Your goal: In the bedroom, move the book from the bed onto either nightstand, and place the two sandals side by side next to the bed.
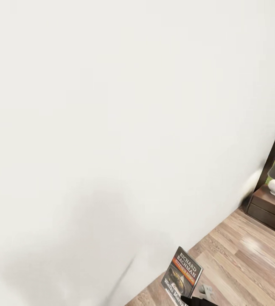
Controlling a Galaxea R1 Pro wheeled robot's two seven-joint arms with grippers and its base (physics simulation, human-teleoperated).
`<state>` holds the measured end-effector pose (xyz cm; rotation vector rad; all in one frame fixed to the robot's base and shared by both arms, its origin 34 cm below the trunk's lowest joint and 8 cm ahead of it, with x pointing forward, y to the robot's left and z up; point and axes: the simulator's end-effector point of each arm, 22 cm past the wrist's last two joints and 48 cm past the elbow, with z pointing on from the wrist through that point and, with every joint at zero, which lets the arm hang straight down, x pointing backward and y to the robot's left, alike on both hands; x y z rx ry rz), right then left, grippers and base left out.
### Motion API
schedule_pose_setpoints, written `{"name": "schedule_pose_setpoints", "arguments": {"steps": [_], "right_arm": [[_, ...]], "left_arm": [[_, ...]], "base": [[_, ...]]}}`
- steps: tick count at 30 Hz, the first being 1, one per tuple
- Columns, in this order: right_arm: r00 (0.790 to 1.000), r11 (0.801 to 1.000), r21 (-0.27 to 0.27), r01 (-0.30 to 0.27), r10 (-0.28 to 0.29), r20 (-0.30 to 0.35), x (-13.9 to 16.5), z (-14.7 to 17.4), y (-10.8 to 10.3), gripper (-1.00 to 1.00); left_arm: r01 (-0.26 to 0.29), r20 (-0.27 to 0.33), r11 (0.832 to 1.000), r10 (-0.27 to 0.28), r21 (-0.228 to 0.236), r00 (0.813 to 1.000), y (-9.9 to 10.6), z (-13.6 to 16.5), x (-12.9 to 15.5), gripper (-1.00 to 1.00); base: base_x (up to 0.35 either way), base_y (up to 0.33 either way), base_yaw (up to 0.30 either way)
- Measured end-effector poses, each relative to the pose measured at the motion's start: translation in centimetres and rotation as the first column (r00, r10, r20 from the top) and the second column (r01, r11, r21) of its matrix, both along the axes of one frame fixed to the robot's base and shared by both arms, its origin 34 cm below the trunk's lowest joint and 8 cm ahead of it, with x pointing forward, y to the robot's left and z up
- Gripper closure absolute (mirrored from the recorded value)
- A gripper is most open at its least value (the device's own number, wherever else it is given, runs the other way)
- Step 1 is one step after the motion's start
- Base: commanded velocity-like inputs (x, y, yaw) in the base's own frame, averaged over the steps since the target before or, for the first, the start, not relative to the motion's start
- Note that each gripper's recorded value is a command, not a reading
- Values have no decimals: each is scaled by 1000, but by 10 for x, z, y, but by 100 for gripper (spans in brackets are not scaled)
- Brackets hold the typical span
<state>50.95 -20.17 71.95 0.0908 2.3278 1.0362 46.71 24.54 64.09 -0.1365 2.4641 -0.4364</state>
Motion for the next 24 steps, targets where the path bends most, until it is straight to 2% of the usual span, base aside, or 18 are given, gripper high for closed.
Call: {"name": "schedule_pose_setpoints", "arguments": {"steps": [24], "right_arm": [[1000, 1000, -2, -4, 4, -1, -1, -1, 0, 100]], "left_arm": [[1, -1, 1000, -1, 0, 1000, 0, 0, 0, -100]], "base": [[16, 0, -237]]}}
